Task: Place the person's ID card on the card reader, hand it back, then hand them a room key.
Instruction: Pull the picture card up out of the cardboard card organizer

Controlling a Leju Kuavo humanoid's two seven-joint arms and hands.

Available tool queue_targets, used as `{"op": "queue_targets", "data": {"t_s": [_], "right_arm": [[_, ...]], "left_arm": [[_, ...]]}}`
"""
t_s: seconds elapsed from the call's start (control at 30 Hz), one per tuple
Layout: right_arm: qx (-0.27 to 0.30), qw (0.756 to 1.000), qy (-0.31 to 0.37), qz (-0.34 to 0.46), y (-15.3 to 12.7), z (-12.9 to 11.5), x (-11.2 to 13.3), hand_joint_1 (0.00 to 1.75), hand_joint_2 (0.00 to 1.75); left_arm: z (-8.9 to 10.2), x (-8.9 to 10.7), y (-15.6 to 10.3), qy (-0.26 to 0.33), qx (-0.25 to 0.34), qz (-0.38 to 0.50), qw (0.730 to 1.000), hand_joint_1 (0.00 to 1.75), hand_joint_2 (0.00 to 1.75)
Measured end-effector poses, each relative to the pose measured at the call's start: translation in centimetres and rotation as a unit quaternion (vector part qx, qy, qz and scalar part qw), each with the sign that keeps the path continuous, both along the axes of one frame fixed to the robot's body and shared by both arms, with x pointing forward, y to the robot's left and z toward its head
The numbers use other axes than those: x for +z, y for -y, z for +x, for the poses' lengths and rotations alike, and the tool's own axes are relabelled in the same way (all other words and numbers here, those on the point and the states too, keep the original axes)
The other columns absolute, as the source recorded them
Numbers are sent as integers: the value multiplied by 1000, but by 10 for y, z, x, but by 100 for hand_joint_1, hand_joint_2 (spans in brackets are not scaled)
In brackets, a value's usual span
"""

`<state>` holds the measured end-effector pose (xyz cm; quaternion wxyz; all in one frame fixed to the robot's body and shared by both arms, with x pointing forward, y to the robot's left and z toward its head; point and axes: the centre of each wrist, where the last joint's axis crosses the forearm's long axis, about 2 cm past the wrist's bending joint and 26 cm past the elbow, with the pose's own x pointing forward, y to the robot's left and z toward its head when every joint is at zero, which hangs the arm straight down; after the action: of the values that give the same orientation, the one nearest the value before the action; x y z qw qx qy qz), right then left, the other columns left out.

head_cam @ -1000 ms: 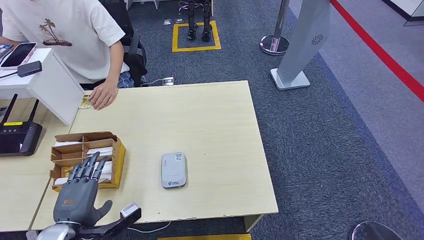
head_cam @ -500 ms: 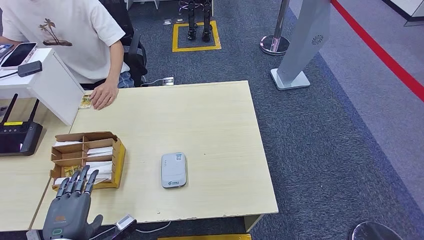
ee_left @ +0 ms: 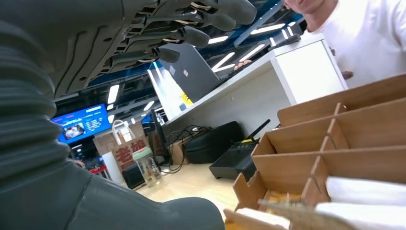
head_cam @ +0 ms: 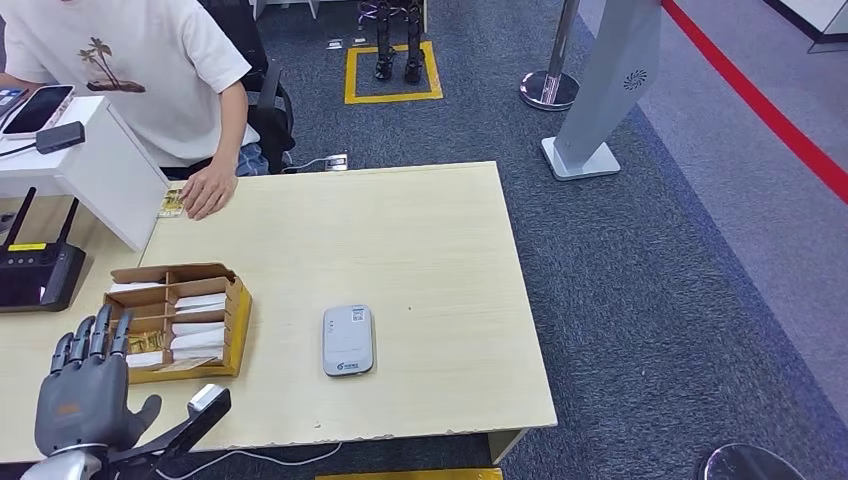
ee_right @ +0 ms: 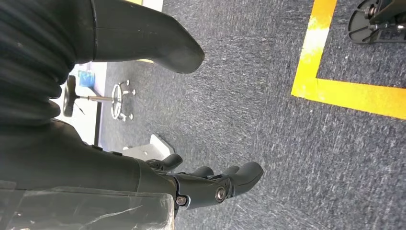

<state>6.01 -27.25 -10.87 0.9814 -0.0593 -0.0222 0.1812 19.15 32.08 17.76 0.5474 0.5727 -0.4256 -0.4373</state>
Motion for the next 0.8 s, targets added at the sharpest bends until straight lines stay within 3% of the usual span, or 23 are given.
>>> {"op": "queue_targets", "data": {"t_s": [0.5, 0.8], "right_arm": [[17, 1000, 7, 1, -1, 2, 0, 0, 175], [17, 1000, 9, 1, 0, 3, 0, 0, 175]], "left_arm": [[42, -5, 4, 3, 8, -30, 1000, 0, 175], [48, -10, 12, -16, -13, -47, 999, 0, 175]]}}
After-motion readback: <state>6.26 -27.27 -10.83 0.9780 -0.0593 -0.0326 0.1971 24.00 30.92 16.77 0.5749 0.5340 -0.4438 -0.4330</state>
